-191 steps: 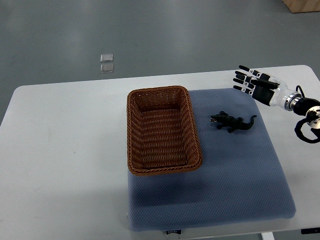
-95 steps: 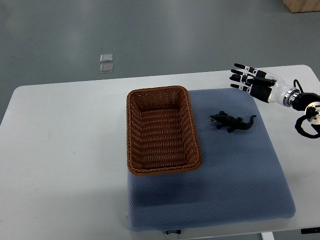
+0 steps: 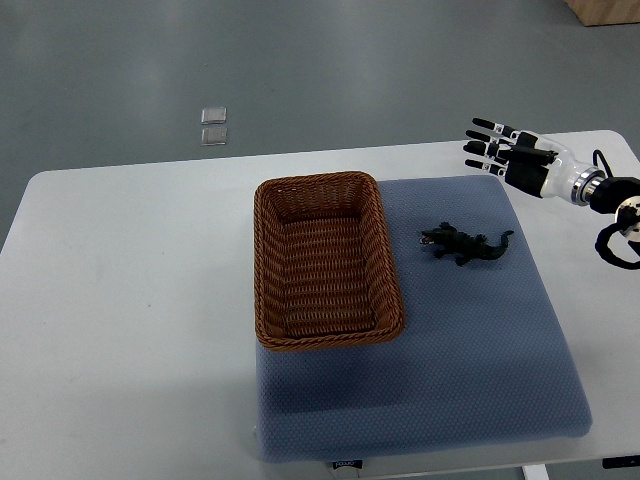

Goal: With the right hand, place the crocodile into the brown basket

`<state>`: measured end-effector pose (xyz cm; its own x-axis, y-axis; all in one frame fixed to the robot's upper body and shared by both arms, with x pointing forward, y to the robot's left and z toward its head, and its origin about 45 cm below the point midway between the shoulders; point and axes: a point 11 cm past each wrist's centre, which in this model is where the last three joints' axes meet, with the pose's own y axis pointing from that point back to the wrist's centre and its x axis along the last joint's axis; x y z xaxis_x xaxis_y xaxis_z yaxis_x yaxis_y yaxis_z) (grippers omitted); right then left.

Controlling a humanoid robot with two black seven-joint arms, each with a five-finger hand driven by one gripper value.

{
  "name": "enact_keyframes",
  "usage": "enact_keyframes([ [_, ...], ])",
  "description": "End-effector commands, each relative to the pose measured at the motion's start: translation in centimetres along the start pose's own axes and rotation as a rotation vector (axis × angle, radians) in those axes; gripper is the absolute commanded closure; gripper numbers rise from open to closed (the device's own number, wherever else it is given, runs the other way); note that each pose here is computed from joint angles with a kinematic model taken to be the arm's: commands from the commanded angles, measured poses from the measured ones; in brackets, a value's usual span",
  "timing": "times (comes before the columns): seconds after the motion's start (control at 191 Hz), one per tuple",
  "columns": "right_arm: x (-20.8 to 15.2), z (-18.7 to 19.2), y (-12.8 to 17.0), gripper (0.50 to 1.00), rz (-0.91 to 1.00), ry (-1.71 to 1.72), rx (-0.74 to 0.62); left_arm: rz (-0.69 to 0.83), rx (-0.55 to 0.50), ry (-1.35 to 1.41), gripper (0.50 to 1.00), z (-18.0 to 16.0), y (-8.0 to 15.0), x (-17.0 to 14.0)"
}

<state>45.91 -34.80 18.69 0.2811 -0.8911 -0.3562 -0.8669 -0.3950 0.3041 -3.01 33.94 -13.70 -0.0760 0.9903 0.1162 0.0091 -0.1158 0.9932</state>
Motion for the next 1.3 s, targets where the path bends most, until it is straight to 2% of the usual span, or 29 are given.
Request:
enact_keyframes([
  [0.0, -0.3, -0.3, -0.3, 0.566, -0.004, 0.079, -0.008, 0.000, 0.002, -0.001, 0.500, -0.1, 0.0, 0.0],
  [0.273, -1.0, -0.8, -0.3, 0.566, -0.050, 0.312, 0.019, 0.001, 0.000, 0.001, 0.500, 0.0, 0.0, 0.0],
  [0.545, -4.0, -3.3, -0.2, 0.568, -0.231, 0.691, 0.089, 0.000, 0.000, 0.001, 0.500, 0.0, 0.0, 0.0],
  [0.87, -5.2, -2.9, 0.8, 0.568, -0.376, 1.045, 0.003, 0.000, 0.000, 0.001, 0.500, 0.0, 0.0, 0.0],
  [1.028, -5.2, -1.7, 0.8, 0.568, -0.414, 1.273, -0.080, 0.000, 0.000, 0.001, 0.500, 0.0, 0.0, 0.0],
  [1.295, -6.8, -0.6, 0.8, 0.568, -0.513, 1.464, -0.117, 0.001, 0.000, 0.001, 0.500, 0.0, 0.0, 0.0],
])
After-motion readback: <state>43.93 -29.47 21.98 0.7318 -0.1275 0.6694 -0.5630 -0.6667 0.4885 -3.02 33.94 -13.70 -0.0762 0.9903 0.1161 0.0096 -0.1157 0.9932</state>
